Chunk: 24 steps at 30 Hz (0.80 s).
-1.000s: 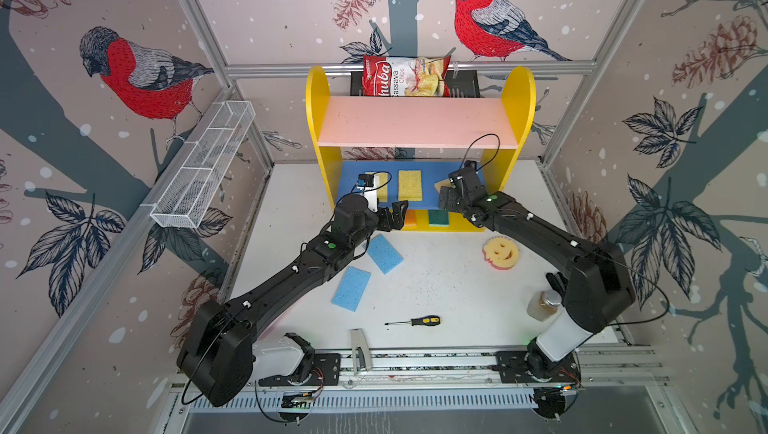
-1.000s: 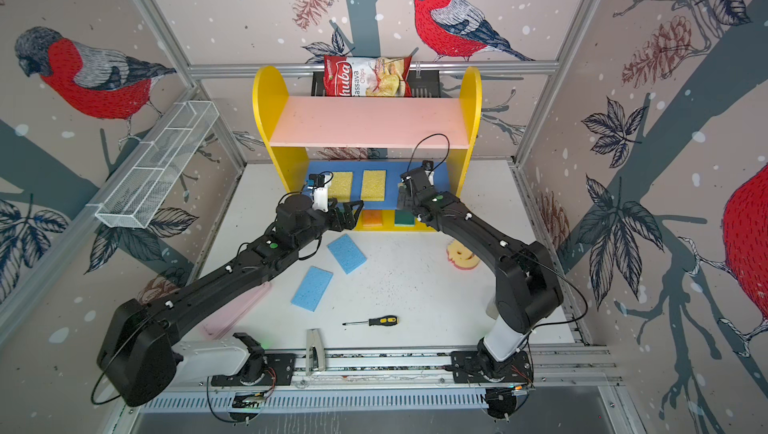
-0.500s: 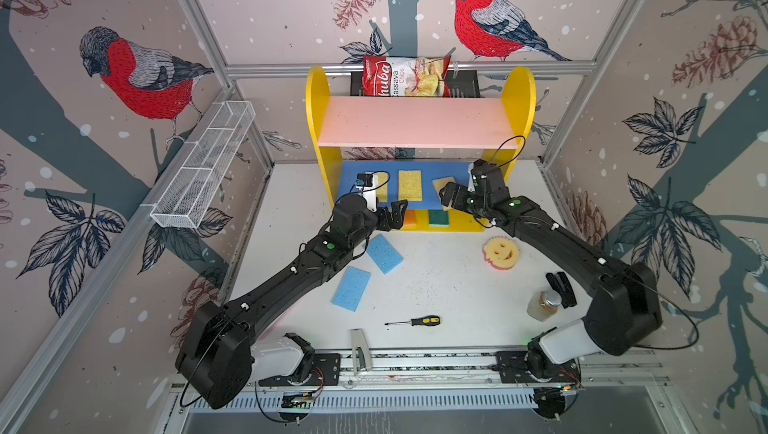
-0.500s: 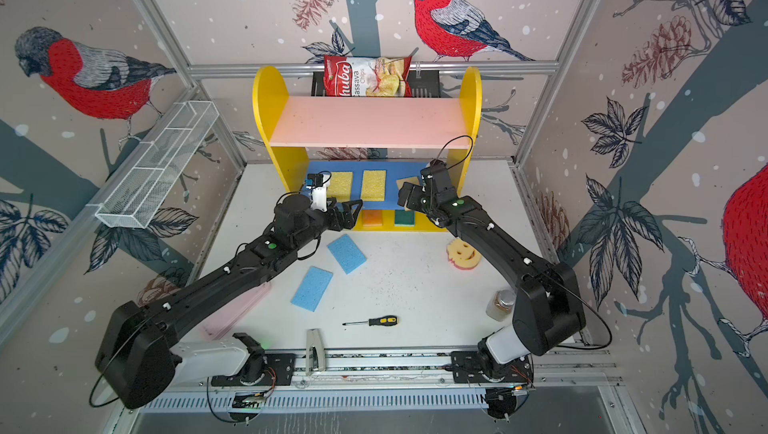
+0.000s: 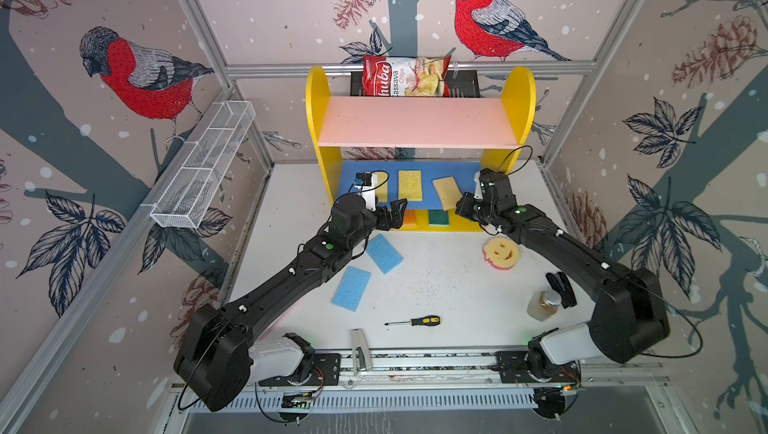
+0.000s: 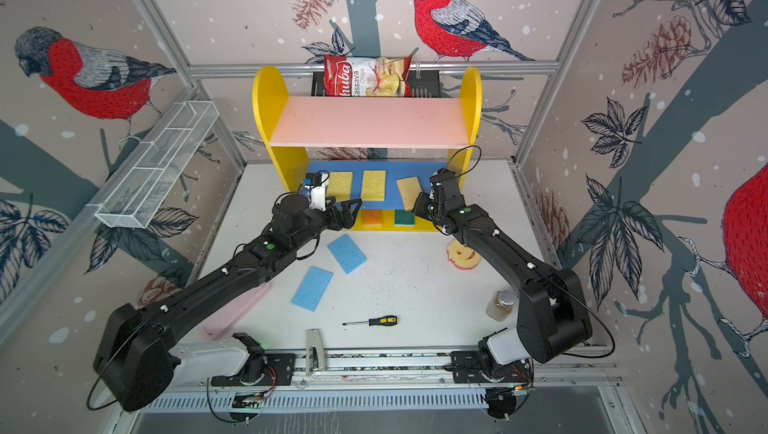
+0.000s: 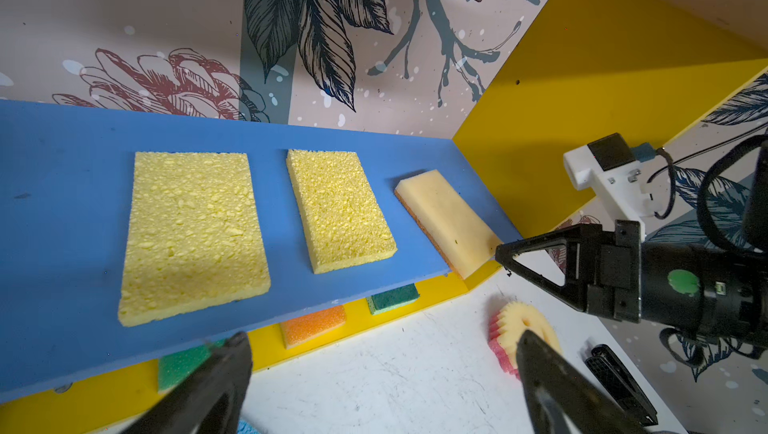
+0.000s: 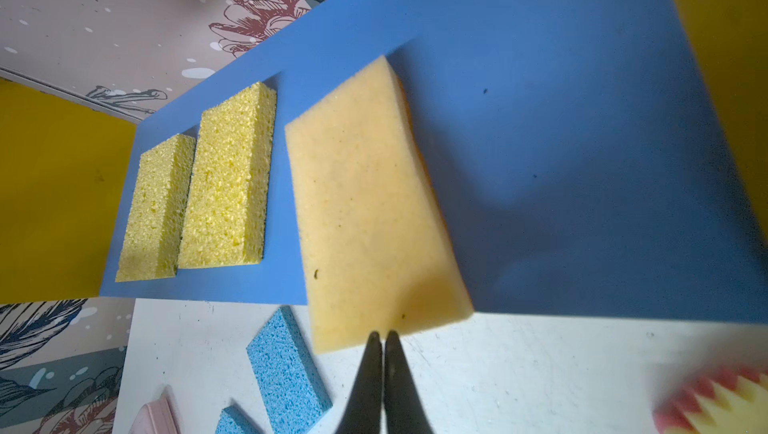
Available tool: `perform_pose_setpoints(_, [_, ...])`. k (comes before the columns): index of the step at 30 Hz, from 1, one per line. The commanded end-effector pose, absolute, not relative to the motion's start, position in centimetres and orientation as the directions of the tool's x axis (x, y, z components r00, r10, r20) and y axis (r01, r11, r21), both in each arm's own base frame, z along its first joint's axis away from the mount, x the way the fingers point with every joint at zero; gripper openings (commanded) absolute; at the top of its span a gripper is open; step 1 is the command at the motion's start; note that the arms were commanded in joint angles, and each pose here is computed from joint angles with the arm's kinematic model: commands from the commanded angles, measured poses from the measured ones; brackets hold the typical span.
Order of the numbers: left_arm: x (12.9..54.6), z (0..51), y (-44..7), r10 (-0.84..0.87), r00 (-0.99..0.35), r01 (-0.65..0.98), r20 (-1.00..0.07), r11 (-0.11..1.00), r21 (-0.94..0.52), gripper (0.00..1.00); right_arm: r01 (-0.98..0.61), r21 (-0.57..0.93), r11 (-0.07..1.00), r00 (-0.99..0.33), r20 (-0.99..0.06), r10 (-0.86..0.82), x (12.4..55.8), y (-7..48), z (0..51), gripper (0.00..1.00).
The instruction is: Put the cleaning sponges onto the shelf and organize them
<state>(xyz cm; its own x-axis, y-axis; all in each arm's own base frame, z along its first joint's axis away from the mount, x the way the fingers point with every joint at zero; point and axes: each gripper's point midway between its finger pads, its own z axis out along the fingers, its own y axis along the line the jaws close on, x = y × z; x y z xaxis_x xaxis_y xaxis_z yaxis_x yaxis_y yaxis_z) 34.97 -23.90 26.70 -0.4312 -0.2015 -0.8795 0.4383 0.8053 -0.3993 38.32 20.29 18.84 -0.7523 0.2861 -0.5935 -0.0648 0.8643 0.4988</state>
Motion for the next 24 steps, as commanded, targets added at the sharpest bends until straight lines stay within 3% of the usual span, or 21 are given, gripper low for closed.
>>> perform_pose_setpoints(1, [35.0,27.4,-24.0,-0.213,-0.417,0.451,-0.884,0.796,-0.405,0.98,-0.096,0.515,0.852,-0.743,-0.606,0.283,39.0,21.1,19.4,0.00])
perform_pose_setpoints(24, [35.6,26.7,-24.5,-0.203,-0.434,0.451,-0.878,0.795,-0.407,0.98,-0.138,0.546,0.826,-0.769,-0.585,0.259,41.1,23.5,18.8,0.00])
